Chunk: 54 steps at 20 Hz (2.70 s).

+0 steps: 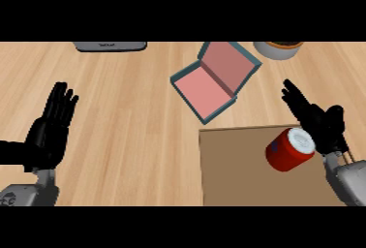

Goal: Pick the can from the tray and place it in the cardboard box

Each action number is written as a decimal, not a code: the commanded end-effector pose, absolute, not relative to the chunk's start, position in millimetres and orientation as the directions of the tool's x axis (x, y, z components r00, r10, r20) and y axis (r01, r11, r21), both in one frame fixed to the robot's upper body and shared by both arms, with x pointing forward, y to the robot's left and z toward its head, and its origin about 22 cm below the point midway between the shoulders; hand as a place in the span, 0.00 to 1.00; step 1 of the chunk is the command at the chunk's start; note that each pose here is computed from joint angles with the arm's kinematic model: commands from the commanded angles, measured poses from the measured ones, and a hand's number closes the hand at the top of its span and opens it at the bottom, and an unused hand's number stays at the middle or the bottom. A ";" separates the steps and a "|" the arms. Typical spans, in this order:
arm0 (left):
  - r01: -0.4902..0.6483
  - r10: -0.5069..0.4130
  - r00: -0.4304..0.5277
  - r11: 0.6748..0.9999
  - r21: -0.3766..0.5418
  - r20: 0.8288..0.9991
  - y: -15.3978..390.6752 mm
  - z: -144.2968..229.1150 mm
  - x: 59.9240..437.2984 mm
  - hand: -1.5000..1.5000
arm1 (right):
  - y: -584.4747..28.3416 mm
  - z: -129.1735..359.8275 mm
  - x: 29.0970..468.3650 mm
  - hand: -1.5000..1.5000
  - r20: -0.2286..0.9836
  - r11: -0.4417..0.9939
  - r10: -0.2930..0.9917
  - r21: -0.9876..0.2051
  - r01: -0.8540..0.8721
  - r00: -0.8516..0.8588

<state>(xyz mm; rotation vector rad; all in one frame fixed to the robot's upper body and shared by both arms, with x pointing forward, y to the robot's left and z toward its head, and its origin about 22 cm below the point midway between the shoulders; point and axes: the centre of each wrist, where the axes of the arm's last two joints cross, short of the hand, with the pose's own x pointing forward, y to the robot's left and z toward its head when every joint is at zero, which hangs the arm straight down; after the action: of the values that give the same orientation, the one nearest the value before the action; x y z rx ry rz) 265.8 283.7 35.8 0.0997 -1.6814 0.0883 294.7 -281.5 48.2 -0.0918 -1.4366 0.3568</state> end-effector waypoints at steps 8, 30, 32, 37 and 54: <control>0.079 -0.360 -0.162 0.924 0.375 0.919 301.8 57.7 261.3 0.50 | -393.3 171.3 279.9 0.00 0.801 0.695 0.572 -0.588 0.415 0.176; 0.226 -0.336 -0.279 0.887 0.402 0.900 250.4 73.7 292.2 0.50 | -283.1 256.8 193.9 0.00 0.294 0.382 0.898 -0.891 -0.245 0.328; 0.242 -0.328 -0.279 0.886 0.396 0.903 261.5 86.2 303.6 0.50 | -283.5 260.9 202.8 0.00 0.251 0.360 0.899 -0.891 -0.277 0.360; 0.263 -0.337 -0.290 0.872 0.413 0.896 244.3 75.3 307.3 0.50 | -266.3 262.9 205.2 0.00 0.175 0.339 0.890 -0.870 -0.357 0.420; 0.256 -0.327 -0.270 0.882 0.395 0.906 257.7 64.9 292.7 0.50 | -237.3 207.4 246.8 0.00 0.067 0.316 0.864 -0.843 -0.435 0.498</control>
<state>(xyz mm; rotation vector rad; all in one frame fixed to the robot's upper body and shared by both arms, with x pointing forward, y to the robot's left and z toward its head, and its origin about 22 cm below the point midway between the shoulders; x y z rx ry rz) 299.1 255.5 66.2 0.0584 -1.7581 -0.5629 237.4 -246.7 217.5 -0.7713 -0.7420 0.9726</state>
